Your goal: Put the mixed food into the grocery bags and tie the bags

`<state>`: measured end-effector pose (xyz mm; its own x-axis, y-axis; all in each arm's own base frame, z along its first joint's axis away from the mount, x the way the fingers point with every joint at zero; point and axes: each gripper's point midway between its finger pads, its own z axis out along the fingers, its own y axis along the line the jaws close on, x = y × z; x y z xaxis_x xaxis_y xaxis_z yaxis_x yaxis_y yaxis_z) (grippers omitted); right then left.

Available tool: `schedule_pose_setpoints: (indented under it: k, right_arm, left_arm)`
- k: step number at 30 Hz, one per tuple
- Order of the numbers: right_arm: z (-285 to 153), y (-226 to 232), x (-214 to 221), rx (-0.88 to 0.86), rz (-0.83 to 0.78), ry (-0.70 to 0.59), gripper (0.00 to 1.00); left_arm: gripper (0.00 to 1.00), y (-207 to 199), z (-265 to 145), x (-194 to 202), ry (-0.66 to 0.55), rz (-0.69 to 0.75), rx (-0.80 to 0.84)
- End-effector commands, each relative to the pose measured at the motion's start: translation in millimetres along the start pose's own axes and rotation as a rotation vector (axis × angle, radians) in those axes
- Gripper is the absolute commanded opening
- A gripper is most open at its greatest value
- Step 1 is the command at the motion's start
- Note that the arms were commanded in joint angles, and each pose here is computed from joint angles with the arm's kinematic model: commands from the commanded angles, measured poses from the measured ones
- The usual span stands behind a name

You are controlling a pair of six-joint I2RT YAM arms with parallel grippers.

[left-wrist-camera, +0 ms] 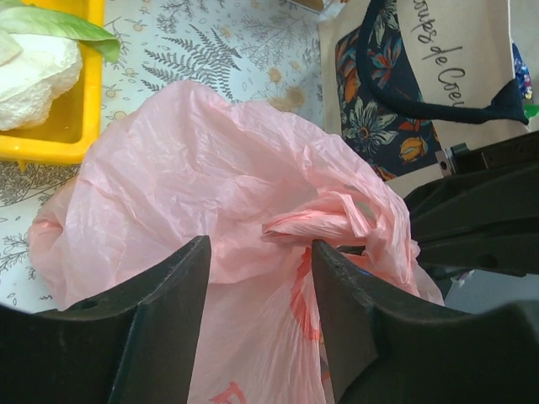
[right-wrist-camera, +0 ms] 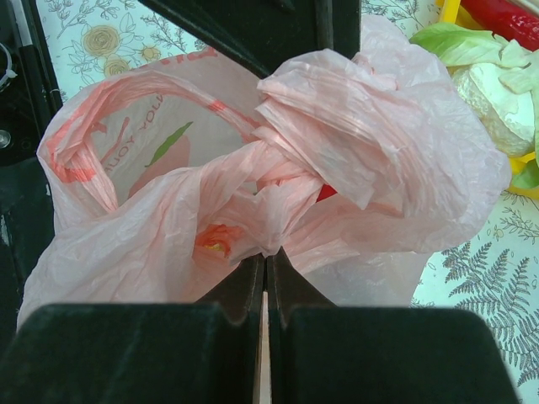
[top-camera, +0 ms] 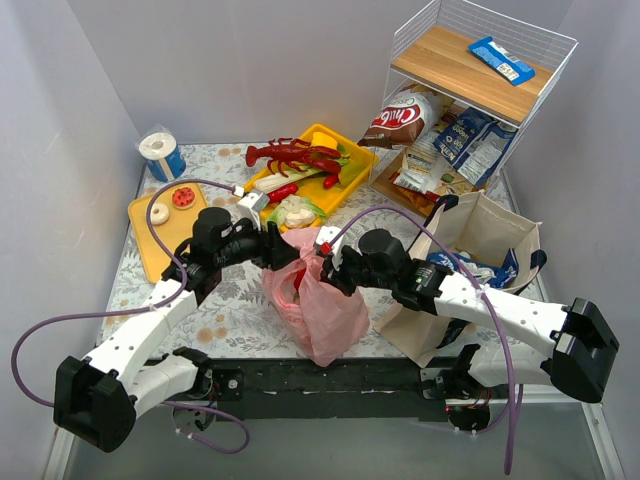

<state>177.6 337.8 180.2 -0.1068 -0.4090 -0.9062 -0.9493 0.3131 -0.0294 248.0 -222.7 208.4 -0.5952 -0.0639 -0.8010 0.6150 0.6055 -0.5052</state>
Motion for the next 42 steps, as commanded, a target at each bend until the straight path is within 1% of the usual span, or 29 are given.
schedule_pose_setpoints:
  k: [1, 5, 8, 11, 15, 18, 19, 22, 23, 25, 26, 29, 30, 33, 42]
  right_arm:
    - [-4, -1, -27, 0.008, -0.008, -0.077, 0.01]
    - [-4, -1, -26, 0.005, -0.005, -0.07, 0.01]
    - [-4, 0, -23, 0.003, -0.001, -0.06, 0.01]
    - [-4, 0, -26, 0.003, -0.003, -0.061, 0.01]
    - [-4, 0, -26, 0.004, 0.001, -0.058, 0.01]
    - [-4, 0, -26, 0.002, 0.006, -0.057, 0.01]
    - [-4, 0, -26, 0.002, 0.007, -0.057, 0.01]
    - [-4, 1, -25, 0.0, 0.012, -0.054, 0.01]
    - [-4, 1, -24, -0.002, 0.014, -0.052, 0.01]
    - [-4, 0, -25, 0.006, 0.017, -0.053, 0.01]
    - [-6, -1, -27, 0.011, 0.019, -0.058, 0.01]
    - [-9, -6, -27, 0.047, 0.023, -0.062, 0.01]
    - [-12, -11, -19, 0.083, 0.035, -0.032, 0.01]
    - [-18, -18, -13, 0.131, 0.033, -0.02, 0.01]
    - [-26, -20, -9, 0.145, 0.026, -0.021, 0.01]
  left_arm:
    - [0.51, -19, -3, -21, -0.046, 0.112, 0.095]
    - [0.57, -23, -4, -22, -0.045, 0.192, 0.132]
    - [0.58, -25, -3, -22, -0.04, 0.227, 0.154]
    - [0.56, -26, -1, -19, -0.027, 0.266, 0.181]
    - [0.49, -27, 0, -21, -0.032, 0.305, 0.191]
    - [0.42, -27, 1, -22, -0.035, 0.311, 0.199]
    - [0.37, -29, 1, -23, -0.039, 0.308, 0.205]
    - [0.26, -29, 4, -22, -0.044, 0.292, 0.211]
    - [0.17, -29, 4, -22, -0.044, 0.273, 0.211]
    - [0.08, -28, 5, -23, -0.053, 0.259, 0.202]
    - [0.01, -28, 5, -23, -0.054, 0.241, 0.199]
    - [0.0, -24, 3, -22, -0.066, 0.211, 0.165]
    - [0.0, -23, 3, -21, -0.067, 0.199, 0.157]
    - [0.0, -20, 0, -27, -0.096, 0.176, 0.116]
    - [0.0, -26, -11, -32, -0.117, 0.171, 0.103]
